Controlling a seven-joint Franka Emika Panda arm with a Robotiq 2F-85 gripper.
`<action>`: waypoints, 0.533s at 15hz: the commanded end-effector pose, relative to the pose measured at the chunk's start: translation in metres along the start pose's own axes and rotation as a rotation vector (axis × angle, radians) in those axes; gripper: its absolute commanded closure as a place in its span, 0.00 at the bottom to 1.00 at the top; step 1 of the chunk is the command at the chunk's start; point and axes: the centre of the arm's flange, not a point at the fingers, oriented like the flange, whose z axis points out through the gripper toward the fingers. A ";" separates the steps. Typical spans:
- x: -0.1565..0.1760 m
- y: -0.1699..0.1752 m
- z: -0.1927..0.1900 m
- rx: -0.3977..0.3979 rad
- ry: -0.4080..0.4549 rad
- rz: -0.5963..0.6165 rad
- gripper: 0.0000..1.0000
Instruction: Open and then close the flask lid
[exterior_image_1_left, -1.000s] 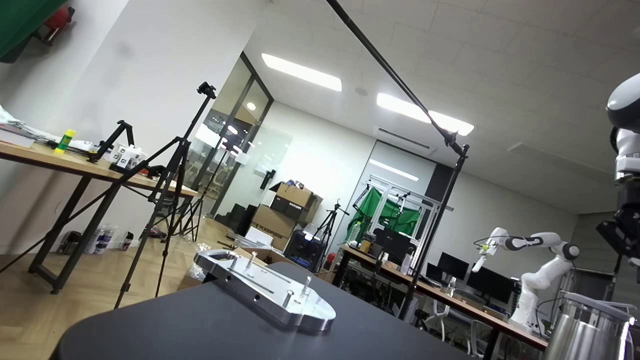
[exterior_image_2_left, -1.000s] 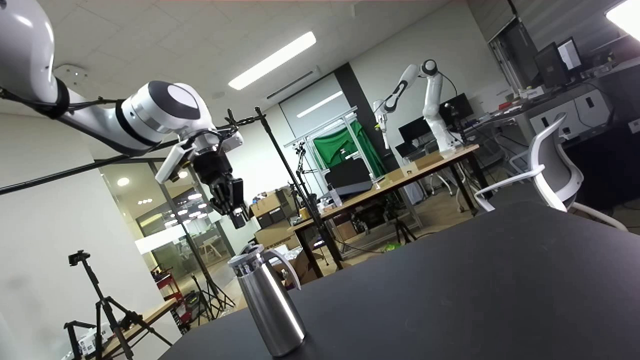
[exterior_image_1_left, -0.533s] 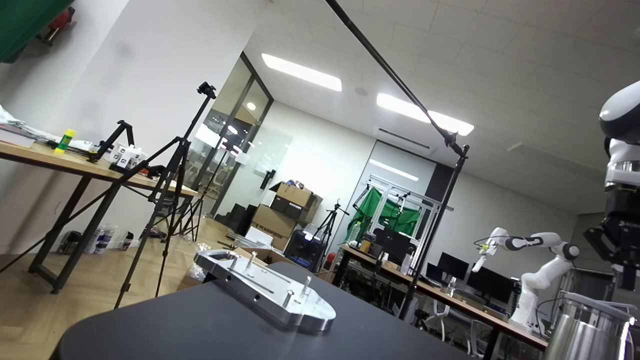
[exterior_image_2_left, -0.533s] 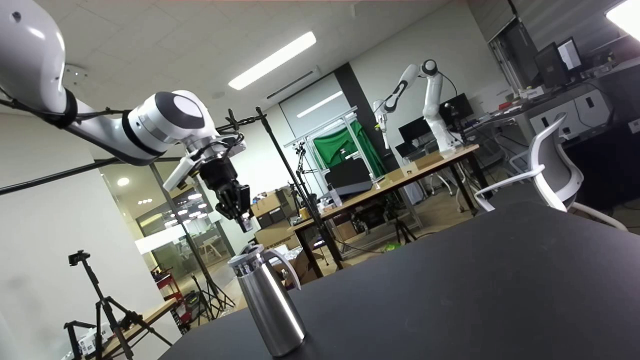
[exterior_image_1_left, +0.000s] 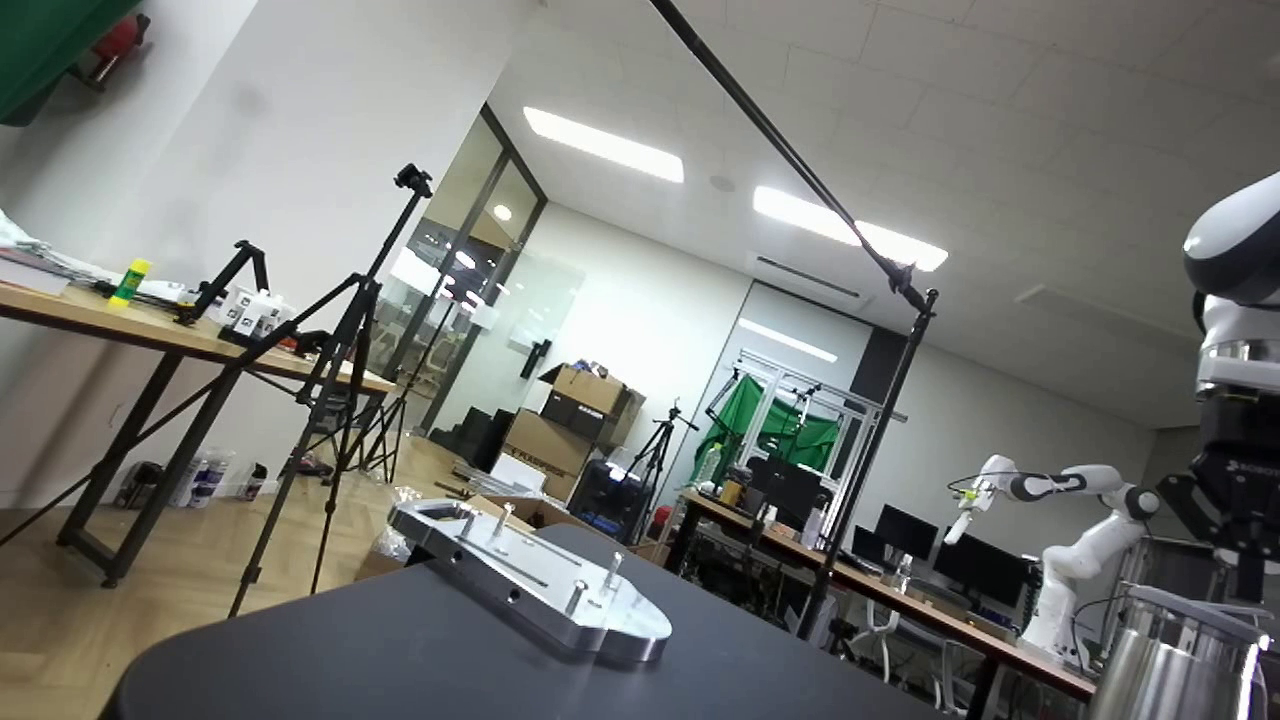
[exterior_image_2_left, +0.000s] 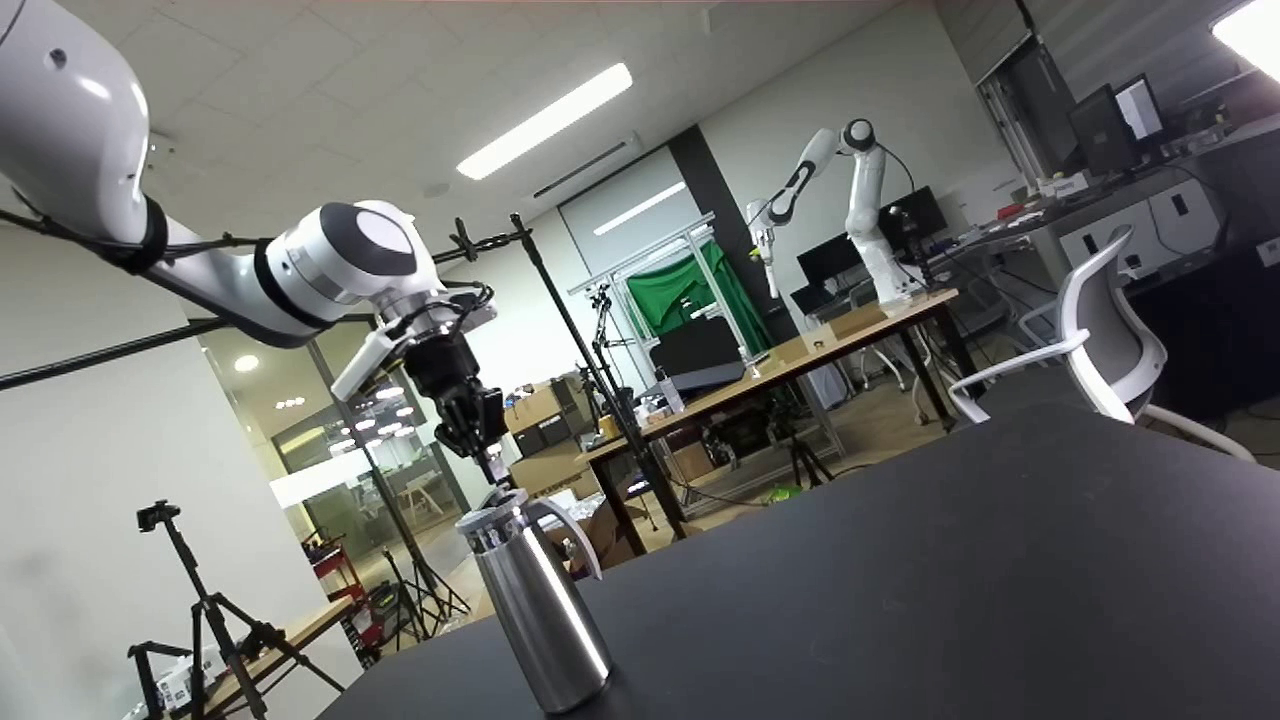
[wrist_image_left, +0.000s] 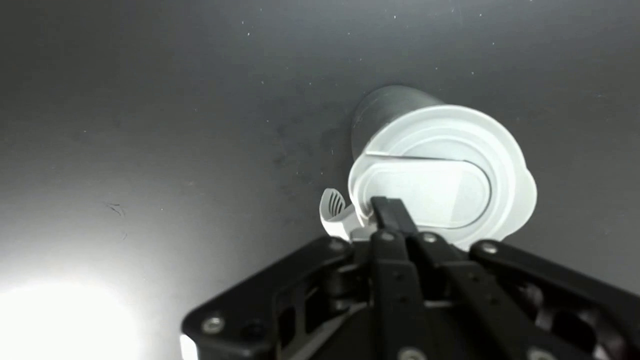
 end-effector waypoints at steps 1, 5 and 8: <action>-0.003 -0.001 0.006 -0.033 -0.018 0.033 1.00; -0.004 0.001 0.018 -0.048 -0.040 0.043 1.00; -0.003 0.003 0.024 -0.060 -0.039 0.053 1.00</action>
